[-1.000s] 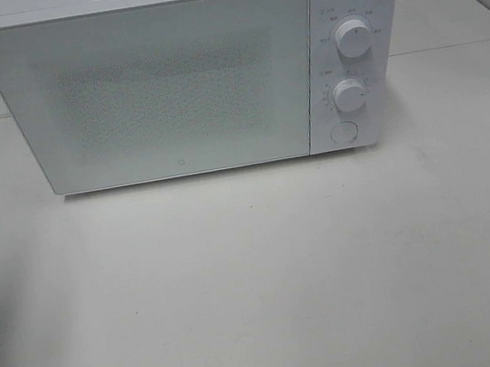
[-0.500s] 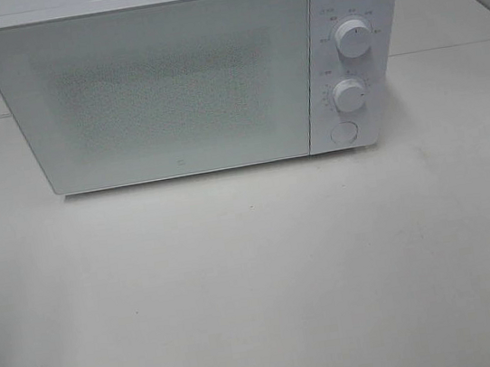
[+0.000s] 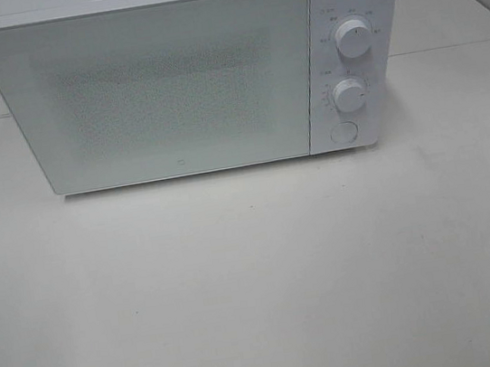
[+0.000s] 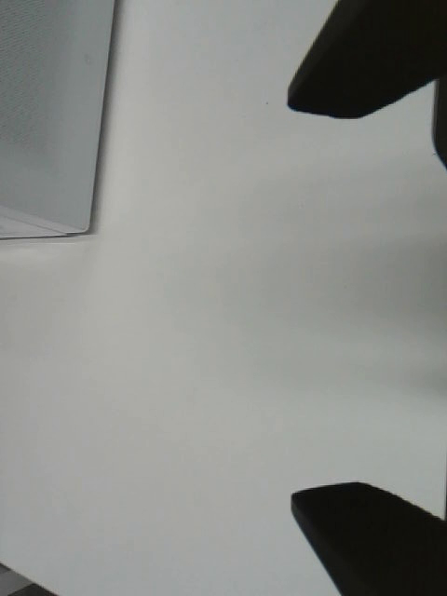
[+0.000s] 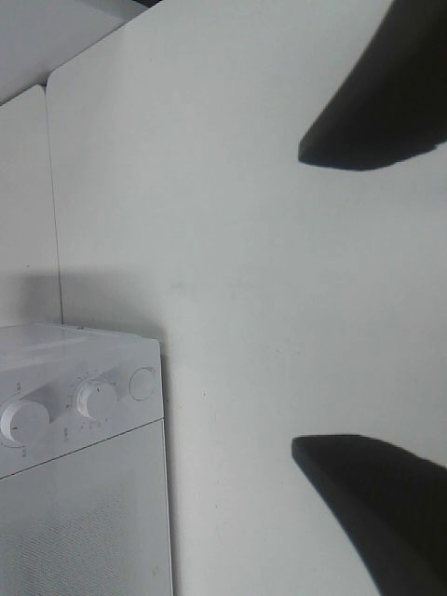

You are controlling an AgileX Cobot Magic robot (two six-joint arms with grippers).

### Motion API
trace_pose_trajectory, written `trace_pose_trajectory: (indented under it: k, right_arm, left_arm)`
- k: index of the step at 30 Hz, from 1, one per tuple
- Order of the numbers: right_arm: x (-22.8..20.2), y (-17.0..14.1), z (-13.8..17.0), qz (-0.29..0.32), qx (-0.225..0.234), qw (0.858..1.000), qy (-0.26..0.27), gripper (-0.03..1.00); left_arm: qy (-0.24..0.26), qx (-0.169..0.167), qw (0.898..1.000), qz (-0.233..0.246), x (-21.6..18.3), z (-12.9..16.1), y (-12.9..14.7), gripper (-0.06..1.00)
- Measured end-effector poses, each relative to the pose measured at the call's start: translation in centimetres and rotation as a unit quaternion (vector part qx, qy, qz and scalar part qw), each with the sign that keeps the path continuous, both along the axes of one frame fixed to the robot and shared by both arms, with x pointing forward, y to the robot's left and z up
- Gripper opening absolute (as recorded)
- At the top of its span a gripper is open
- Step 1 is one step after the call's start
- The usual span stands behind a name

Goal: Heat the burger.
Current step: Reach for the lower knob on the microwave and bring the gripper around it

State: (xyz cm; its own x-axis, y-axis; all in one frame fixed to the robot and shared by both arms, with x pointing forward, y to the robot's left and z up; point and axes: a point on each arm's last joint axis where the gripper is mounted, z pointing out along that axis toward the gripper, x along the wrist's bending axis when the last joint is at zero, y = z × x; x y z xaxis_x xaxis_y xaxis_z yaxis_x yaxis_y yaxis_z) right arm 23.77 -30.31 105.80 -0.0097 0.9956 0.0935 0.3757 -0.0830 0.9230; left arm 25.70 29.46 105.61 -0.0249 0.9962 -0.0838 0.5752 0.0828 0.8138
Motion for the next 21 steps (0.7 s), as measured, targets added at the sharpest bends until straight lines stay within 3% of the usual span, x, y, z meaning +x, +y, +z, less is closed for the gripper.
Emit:
trace_pose_trajectory:
  k: [9,21]
  right_arm:
    - [0.0,0.0,0.0,0.0,0.0,1.0,0.0,0.76]
    - [0.0,0.0,0.0,0.0,0.0,1.0,0.0,0.76]
  left_arm:
    - [-0.076,0.009,0.997,0.004,-2.5,0.0,-0.1,0.99]
    - [-0.077,0.008,0.997,0.018,-2.6,0.0,0.1,0.99]
